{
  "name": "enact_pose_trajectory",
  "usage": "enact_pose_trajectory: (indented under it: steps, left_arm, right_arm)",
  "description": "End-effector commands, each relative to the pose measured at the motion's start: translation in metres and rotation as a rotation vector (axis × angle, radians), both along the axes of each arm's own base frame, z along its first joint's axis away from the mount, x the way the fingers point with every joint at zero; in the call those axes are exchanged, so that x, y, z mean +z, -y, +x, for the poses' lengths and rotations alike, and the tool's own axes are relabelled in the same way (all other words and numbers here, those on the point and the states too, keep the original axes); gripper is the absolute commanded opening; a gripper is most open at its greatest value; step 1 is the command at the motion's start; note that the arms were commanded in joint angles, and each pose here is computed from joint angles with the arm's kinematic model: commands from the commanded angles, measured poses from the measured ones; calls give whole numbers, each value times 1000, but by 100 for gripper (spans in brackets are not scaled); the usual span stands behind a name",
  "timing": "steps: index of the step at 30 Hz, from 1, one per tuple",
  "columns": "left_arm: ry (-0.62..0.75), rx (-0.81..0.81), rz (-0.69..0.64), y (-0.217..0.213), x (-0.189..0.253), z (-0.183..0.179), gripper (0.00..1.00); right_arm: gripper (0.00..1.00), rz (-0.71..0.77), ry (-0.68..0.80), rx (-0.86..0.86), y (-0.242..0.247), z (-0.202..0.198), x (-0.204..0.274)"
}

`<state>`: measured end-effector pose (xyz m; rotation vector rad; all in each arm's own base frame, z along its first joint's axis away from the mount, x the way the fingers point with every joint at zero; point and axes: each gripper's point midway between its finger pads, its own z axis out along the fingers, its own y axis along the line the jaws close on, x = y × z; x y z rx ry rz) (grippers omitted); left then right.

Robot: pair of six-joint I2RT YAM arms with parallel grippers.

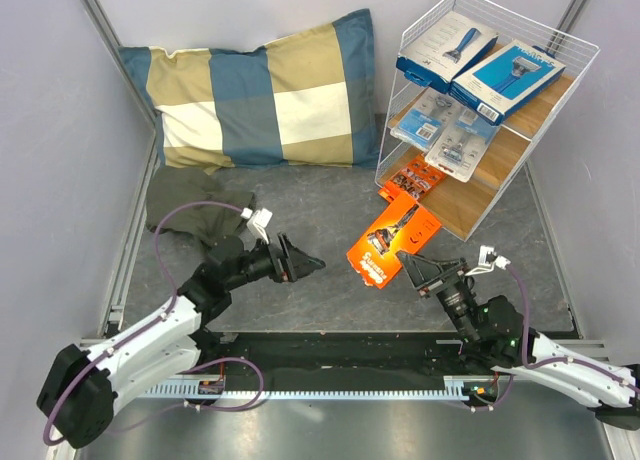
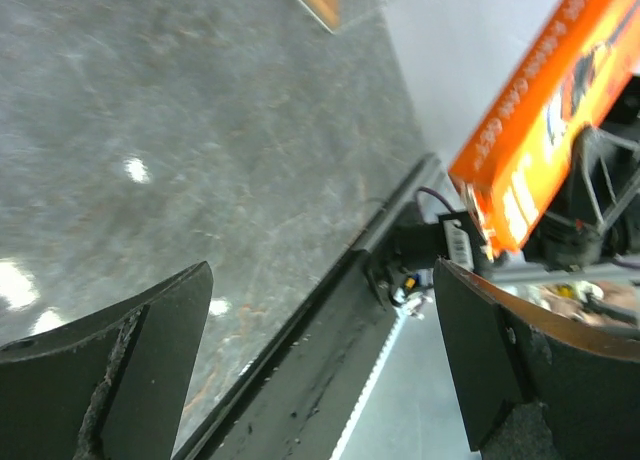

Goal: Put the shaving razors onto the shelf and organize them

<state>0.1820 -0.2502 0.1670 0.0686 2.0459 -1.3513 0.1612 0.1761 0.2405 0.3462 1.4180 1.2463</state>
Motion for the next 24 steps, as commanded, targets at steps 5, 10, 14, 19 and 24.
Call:
enact_pose_trajectory:
  steps: [5, 10, 14, 19, 24]
  left_arm:
    - [188, -160, -295, 41, 65, -21, 99]
    - [238, -243, -382, 62, 85, -28, 98]
    - [270, -275, -421, 77, 94, -36, 96]
    - [330, -278, -397, 94, 105, -38, 95]
    - [319, -313, -400, 113, 105, -40, 92]
  right_arm:
    - [0, 122, 60, -56, 14, 3, 34]
    - [0, 121, 72, -45, 7, 4, 39]
    - [0, 130, 76, -42, 5, 4, 40]
    - [0, 148, 75, -36, 5, 3, 40]
    - [0, 153, 78, -33, 5, 3, 42]
